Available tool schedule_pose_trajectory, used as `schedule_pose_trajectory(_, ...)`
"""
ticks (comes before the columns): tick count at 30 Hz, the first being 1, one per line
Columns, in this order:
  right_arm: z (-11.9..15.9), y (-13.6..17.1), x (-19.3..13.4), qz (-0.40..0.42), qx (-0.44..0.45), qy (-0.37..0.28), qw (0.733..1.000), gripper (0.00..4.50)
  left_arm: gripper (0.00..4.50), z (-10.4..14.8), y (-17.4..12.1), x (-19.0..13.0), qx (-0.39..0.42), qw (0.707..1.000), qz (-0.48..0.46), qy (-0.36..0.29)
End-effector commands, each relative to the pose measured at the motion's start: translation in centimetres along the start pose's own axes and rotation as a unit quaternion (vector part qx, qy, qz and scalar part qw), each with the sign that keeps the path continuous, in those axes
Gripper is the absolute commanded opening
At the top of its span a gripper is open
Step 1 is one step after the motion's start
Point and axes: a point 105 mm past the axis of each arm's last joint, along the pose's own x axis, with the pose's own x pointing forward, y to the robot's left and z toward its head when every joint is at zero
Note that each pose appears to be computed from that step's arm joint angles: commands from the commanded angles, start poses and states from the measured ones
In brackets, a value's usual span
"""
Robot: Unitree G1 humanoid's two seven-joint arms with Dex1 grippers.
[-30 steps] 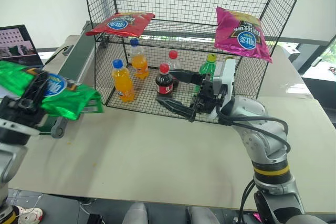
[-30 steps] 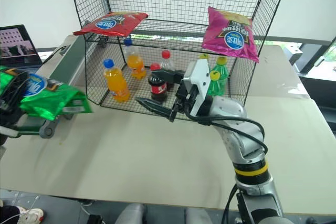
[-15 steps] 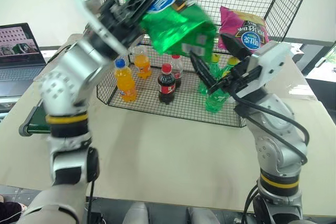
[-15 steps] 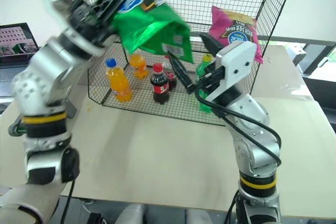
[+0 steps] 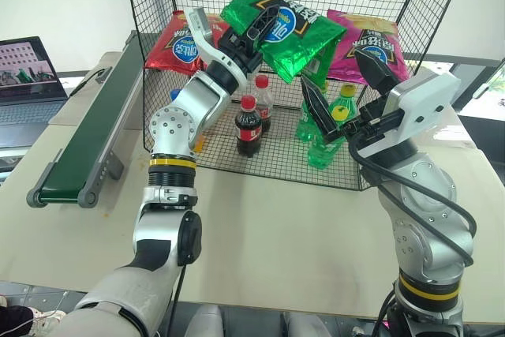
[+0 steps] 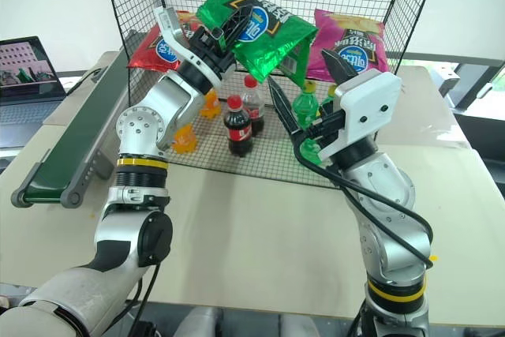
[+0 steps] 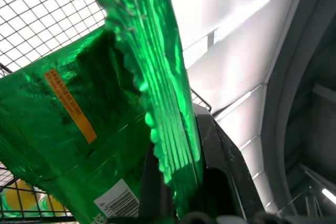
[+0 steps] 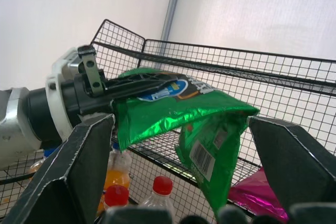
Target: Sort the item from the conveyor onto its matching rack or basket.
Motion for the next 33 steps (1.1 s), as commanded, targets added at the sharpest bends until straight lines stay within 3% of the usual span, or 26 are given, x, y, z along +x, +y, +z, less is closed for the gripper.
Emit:
schedule_pose_trajectory(1, 1.3, 0.0, 0.4, 0.001, -0.005, -0.027, 1.0, 4.5, 0.06, 1.7, -3.0, 1.4, 0.012, 0.999, -0.044, -0.025)
schedule_pose_trajectory(13, 1.5, 0.3, 1.1, 0.006, 0.002, -0.042, 0.999, 4.5, 0.06, 4.9, -3.2, 3.5, 0.019, 0.991, -0.042, -0.122)
schedule_pose_trajectory(18, 1.6, 0.7, 1.2, 0.01, 0.008, -0.046, 0.999, 4.5, 0.06, 3.3, -0.7, 2.8, -0.001, 0.995, 0.012, -0.098)
schedule_pose_trajectory(24, 1.4, 0.3, 1.4, 0.0, 0.005, -0.044, 0.999, 4.5, 0.06, -0.8, -0.1, 0.1, -0.018, 0.997, 0.064, -0.027)
schedule_pose_trajectory(33, 1.1, -0.2, 1.5, -0.015, 0.005, -0.037, 0.999, 4.5, 0.06, -0.9, 1.6, -1.6, -0.083, 0.977, 0.194, -0.042)
